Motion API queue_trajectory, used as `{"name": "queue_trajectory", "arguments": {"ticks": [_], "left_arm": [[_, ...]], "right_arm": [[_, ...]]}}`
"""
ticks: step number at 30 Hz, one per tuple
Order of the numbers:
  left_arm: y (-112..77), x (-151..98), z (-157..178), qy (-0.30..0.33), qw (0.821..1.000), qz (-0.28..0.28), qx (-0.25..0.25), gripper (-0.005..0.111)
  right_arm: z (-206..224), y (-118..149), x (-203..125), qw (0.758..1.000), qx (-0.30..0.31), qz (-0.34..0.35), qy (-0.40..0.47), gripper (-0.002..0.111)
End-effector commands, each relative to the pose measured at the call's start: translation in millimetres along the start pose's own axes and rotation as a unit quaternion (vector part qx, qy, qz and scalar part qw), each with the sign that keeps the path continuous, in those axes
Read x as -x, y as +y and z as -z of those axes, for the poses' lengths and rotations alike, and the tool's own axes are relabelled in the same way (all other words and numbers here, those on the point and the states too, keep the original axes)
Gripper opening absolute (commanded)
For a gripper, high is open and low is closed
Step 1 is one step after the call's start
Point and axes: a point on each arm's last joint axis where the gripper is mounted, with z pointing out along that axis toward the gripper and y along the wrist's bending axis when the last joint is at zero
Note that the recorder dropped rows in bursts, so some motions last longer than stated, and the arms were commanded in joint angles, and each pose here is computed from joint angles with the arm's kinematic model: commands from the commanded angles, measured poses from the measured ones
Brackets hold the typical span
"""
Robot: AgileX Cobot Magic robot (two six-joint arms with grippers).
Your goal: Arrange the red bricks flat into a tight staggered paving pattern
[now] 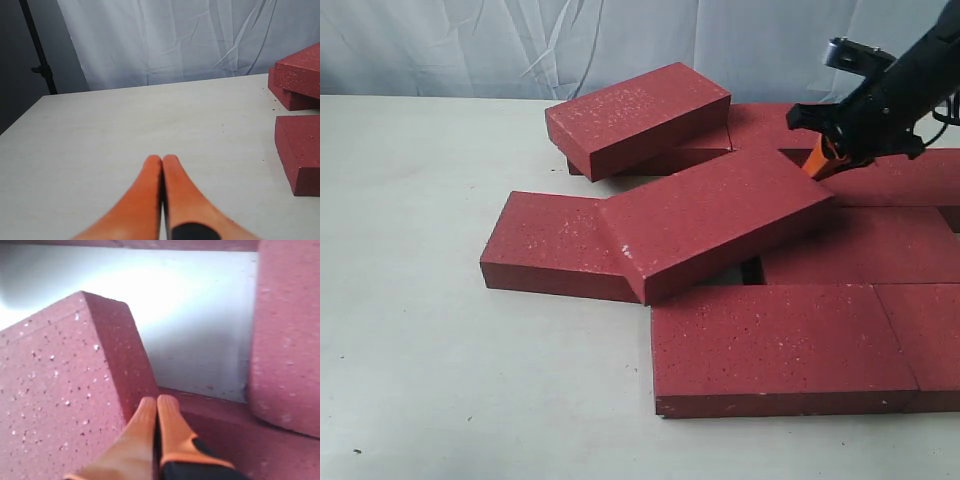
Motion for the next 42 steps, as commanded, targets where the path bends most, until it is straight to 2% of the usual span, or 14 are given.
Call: {"name": "queue_trajectory", "arguments": {"ticks": [1, 4, 9, 13, 16, 20, 26, 31, 37, 42], "left_arm": [[0.0, 0.8, 0.3, -0.007, 1.0, 0.002, 0.0, 0.0], [0.0, 0.7, 0.3, -0.006, 1.0, 0.002, 0.0, 0.0], [0.0, 0.7, 0.3, -0.006, 1.0, 0.002, 0.0, 0.0], [0.0, 0.7, 0.3, -0.006, 1.0, 0.002, 0.0, 0.0], [0.0, 0.7, 0.3, -0.006, 1.0, 0.002, 0.0, 0.0], [0.0, 0.7, 0.3, -0.006, 1.0, 0.002, 0.0, 0.0], [0.0, 0.7, 0.3, -0.006, 1.0, 0.002, 0.0, 0.0], [0.0, 0.7, 0.3, -0.006, 1.0, 0.002, 0.0, 0.0], [0.0, 0.7, 0.3, -0.006, 1.0, 0.002, 0.0, 0.0], [0.0, 0.7, 0.3, -0.006, 1.0, 0.002, 0.0, 0.0]], "right_arm": [[4.7, 37.9, -1.3, 1.0, 0.021, 0.018, -0.003, -0.001], [0.1, 62.4, -4.5, 0.998, 0.044, 0.034, 0.005, -0.001], [-17.8, 121.0, -18.7, 0.993, 0.07, 0.093, 0.027, -0.001], [-23.7, 147.6, -24.4, 0.99, 0.075, 0.115, 0.015, -0.001], [-19.3, 137.8, -13.5, 0.996, 0.03, 0.077, -0.036, -0.001], [-12.9, 99.3, -4.0, 0.996, -0.067, 0.037, -0.051, -0.001], [-5.8, 66.9, 2.3, 0.992, -0.113, 0.005, -0.058, -0.001], [-14.2, 55.7, -0.6, 0.99, -0.136, 0.009, -0.028, -0.001], [-36.8, 72.5, -11.1, 0.991, -0.128, 0.026, 0.017, -0.001], [-42.6, 108.6, -20.4, 0.99, -0.115, 0.082, 0.022, -0.001]]}}
